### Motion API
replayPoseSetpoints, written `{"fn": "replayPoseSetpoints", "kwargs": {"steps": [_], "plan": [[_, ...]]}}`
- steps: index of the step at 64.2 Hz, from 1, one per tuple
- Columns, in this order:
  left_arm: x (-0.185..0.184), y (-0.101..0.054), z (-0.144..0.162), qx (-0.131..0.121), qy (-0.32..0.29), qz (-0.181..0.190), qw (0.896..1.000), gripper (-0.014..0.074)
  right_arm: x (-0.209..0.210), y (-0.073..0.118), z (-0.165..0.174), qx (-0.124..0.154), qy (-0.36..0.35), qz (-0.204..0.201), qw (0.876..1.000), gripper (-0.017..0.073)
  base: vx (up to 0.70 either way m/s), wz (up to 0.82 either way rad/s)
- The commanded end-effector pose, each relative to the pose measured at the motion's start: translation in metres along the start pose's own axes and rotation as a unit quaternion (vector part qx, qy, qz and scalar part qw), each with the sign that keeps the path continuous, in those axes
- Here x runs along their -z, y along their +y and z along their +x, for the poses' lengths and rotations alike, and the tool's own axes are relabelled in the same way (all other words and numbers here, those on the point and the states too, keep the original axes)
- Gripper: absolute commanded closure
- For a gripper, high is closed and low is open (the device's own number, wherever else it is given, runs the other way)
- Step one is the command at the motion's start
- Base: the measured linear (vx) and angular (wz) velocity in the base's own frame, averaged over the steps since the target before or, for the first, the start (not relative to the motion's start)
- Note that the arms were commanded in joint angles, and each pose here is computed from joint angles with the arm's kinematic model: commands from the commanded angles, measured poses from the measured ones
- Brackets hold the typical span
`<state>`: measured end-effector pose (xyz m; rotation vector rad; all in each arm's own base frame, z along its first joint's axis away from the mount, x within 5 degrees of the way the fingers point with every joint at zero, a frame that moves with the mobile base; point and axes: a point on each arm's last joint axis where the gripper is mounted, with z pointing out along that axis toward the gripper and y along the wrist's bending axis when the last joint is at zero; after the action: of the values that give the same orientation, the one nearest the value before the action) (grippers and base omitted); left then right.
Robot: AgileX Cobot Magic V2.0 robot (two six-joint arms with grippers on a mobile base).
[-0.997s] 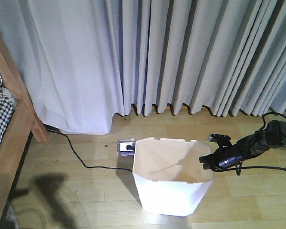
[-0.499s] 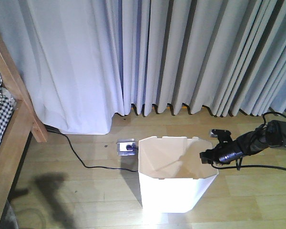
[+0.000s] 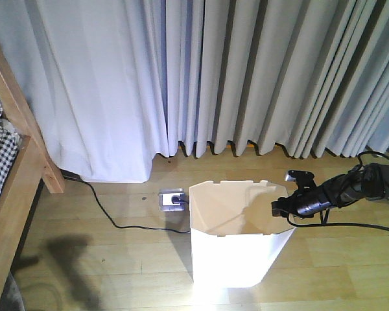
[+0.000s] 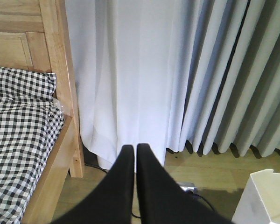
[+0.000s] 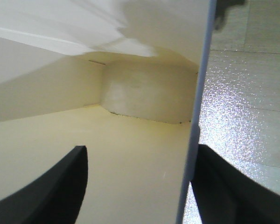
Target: Move trash bin to bedside with robot
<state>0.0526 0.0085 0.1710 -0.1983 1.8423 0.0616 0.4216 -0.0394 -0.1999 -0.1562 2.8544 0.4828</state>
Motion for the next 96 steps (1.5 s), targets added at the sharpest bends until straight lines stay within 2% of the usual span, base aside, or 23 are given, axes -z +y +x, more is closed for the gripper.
{"fn": "replayPoseSetpoints", "kwargs": {"steps": [1,8,14,18,26,29,32,39,43,49,57,61,76,85,96], "plan": [[0.001,-0.001,-0.005,0.003,-0.038,0.006,0.999,0.06,0.027,0.001,-0.032,0.025,-0.034,0.001,0.999,0.0093,0.0,0.0],[0.001,-0.001,-0.005,0.003,-0.038,0.006,0.999,0.06,0.032,-0.004,-0.035,-0.016,-0.043,0.012,0.999,0.0093,0.0,0.0],[0.001,-0.001,-0.005,0.003,-0.038,0.006,0.999,0.06,0.041,-0.007,-0.037,-0.012,-0.042,0.025,0.999,0.0093,0.0,0.0],[0.001,-0.001,-0.005,0.003,-0.038,0.006,0.999,0.06,0.051,-0.01,-0.038,-0.01,-0.053,0.064,0.996,0.0093,0.0,0.0],[0.001,-0.001,-0.005,0.003,-0.038,0.006,0.999,0.06,0.069,-0.014,-0.028,-0.031,-0.065,0.141,0.987,0.0093,0.0,0.0],[0.001,-0.001,-0.005,0.003,-0.038,0.006,0.999,0.06,0.077,-0.014,-0.023,-0.026,-0.063,0.159,0.985,0.0093,0.0,0.0],[0.001,-0.001,-0.005,0.003,-0.038,0.006,0.999,0.06,0.085,-0.01,-0.02,-0.008,-0.055,0.164,0.985,0.0093,0.0,0.0],[0.001,-0.001,-0.005,0.003,-0.038,0.006,0.999,0.06,0.105,0.004,-0.007,0.036,-0.026,0.148,0.988,0.0093,0.0,0.0],[0.001,-0.001,-0.005,0.003,-0.038,0.006,0.999,0.06,0.12,0.014,-0.005,0.05,-0.02,0.133,0.99,0.0093,0.0,0.0],[0.001,-0.001,-0.005,0.003,-0.038,0.006,0.999,0.06,0.149,0.03,-0.004,0.05,-0.024,0.116,0.992,0.0093,0.0,0.0],[0.001,-0.001,-0.005,0.003,-0.038,0.006,0.999,0.06,0.201,0.051,-0.007,0.049,-0.06,0.125,0.989,0.0093,0.0,0.0],[0.001,-0.001,-0.005,0.003,-0.038,0.006,0.999,0.06,0.23,0.063,-0.01,0.058,-0.087,0.131,0.986,0.0093,0.0,0.0],[0.001,-0.001,-0.005,0.003,-0.038,0.006,0.999,0.06,0.352,0.117,-0.012,0.087,-0.221,0.143,0.961,0.0093,0.0,0.0],[0.001,-0.001,-0.005,0.003,-0.038,0.006,0.999,0.06,0.419,0.152,0.002,0.094,-0.315,0.145,0.933,0.0093,0.0,0.0],[0.001,-0.001,-0.005,0.003,-0.038,0.006,0.999,0.06,0.474,0.188,0.035,0.113,-0.4,0.136,0.899,0.0093,0.0,0.0]]}}
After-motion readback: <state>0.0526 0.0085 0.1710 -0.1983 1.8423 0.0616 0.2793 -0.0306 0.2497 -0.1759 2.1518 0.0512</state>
